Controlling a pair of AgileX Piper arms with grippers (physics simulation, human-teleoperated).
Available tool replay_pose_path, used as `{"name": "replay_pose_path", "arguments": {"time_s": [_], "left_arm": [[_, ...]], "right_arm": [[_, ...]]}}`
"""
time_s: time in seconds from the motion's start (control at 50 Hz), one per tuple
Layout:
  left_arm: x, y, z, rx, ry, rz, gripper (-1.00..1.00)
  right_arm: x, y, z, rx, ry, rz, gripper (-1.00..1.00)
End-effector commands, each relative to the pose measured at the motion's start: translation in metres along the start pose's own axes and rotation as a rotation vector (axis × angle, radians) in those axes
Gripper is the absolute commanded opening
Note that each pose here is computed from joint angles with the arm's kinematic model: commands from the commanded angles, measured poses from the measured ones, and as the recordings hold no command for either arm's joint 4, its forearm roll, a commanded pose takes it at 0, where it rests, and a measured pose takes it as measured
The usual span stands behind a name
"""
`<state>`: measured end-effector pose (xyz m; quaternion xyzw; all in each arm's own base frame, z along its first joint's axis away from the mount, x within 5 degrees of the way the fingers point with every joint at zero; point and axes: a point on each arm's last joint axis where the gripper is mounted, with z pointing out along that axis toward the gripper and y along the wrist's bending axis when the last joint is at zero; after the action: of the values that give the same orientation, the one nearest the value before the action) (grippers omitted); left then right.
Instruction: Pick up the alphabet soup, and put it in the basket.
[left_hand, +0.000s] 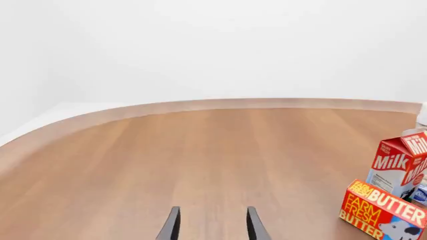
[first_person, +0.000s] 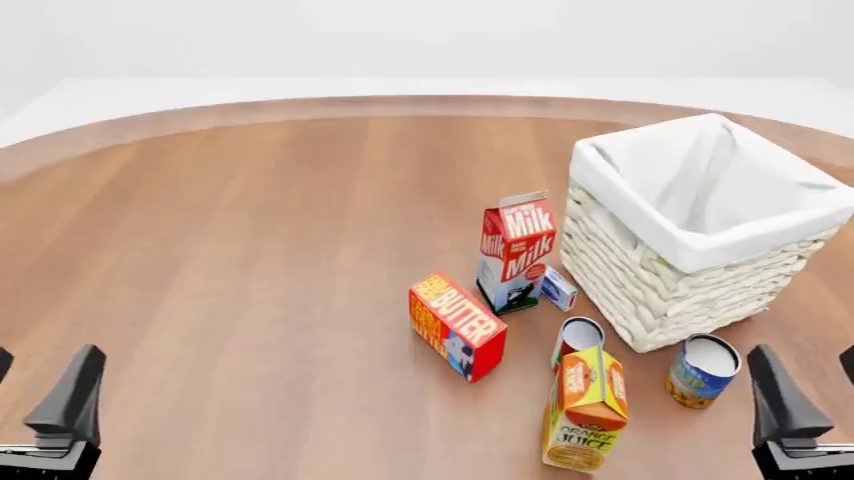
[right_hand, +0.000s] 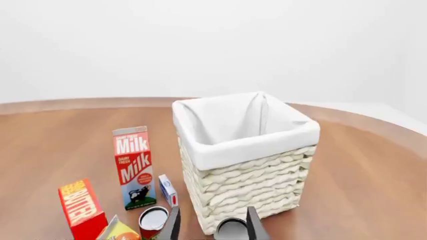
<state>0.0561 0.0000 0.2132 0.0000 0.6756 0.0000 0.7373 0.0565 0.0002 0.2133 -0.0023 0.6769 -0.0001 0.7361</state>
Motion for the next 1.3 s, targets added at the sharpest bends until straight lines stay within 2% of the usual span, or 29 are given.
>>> {"name": "replay_pose_path", "arguments": {"time_s": [0.02, 0.24, 0.34, 0.66, 0.84, 1.0, 1.22, 1.3], "left_arm": [[0.000, 0.000, 0.000, 0.000, 0.000, 0.000, 1.00], [0.000, 0.000, 0.000, 0.000, 0.000, 0.000, 1.00], [0.000, 0.000, 0.000, 0.000, 0.000, 0.000, 1.00], [0.000, 0.000, 0.000, 0.000, 0.000, 0.000, 1.00], [0.000, 0.000, 0.000, 0.000, 0.000, 0.000, 1.00], [0.000, 0.000, 0.000, 0.000, 0.000, 0.000, 1.00], [0.000, 0.000, 0.000, 0.000, 0.000, 0.000, 1.00], [0.000, 0.000, 0.000, 0.000, 0.000, 0.000, 1.00]], "right_arm": [[0.000, 0.000, 0.001, -0.004, 0.011, -0.008, 1.00], [-0.003, 0.001, 0.004, -0.012, 0.016, -0.018, 1.00], [-0.007, 0.000, 0.006, -0.005, 0.018, -0.003, 1.00], [-0.026, 0.001, 0.012, -0.014, 0.051, -0.051, 1.00], [-0.028, 0.001, 0.020, -0.013, 0.110, -0.079, 1.00], [-0.035, -0.001, 0.019, 0.000, 0.142, -0.078, 1.00], [-0.052, -0.003, 0.010, 0.037, 0.154, -0.079, 1.00], [-0.048, -0.002, 0.008, 0.030, 0.174, -0.083, 1.00]]}}
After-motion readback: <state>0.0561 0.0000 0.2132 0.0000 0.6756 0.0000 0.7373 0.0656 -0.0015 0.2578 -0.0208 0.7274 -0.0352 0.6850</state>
